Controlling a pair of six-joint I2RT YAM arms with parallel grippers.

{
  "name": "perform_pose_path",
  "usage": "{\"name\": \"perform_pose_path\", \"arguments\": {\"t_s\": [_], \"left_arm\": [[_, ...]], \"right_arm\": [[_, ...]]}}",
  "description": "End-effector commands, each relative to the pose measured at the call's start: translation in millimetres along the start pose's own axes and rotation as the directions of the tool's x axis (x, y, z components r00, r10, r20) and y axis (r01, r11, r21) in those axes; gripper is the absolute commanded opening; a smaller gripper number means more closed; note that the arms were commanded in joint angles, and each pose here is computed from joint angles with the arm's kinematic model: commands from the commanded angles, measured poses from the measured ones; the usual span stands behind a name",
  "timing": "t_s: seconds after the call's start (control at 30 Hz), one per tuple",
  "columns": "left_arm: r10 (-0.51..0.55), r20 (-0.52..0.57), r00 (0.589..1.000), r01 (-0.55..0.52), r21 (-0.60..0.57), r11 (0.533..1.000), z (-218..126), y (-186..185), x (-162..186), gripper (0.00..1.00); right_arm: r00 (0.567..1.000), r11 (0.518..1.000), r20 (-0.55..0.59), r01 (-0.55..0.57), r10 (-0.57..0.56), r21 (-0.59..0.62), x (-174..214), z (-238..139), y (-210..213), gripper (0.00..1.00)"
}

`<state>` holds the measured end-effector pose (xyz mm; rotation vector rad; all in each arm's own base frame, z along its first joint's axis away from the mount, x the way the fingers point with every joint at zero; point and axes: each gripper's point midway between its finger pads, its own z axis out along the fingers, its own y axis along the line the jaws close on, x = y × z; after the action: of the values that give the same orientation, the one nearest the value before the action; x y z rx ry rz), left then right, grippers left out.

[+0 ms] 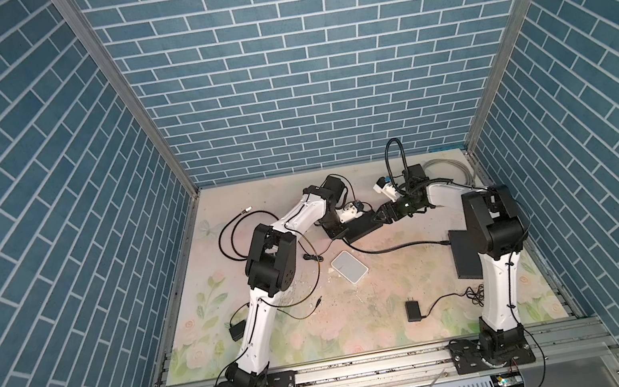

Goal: Insert the plug into the switch port
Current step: 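Move the right gripper over the grey ethernet cable's clear plug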

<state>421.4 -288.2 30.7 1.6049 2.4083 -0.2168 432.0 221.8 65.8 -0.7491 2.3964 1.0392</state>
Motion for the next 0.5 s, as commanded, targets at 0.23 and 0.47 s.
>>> {"name": "perform_pose_path", "arguments": {"t_s": [0.23,0.47], "left_arm": [[-0.136,0.276,0.952,0.169,-0.100,0.981,-70.4,35.2,-37.0,0.36],[-0.242,0.415,0.877,0.276,-0.024,0.961,-89.8,34.8,-63.9,0.37]], "right_arm": [[0.997,0.947,-0.051,0.073,-0.059,0.314,-0.1,-74.9,-33.6,0.60],[0.937,0.919,-0.322,0.240,-0.135,0.313,31.2,-87.7,-50.0,0.59]]}}
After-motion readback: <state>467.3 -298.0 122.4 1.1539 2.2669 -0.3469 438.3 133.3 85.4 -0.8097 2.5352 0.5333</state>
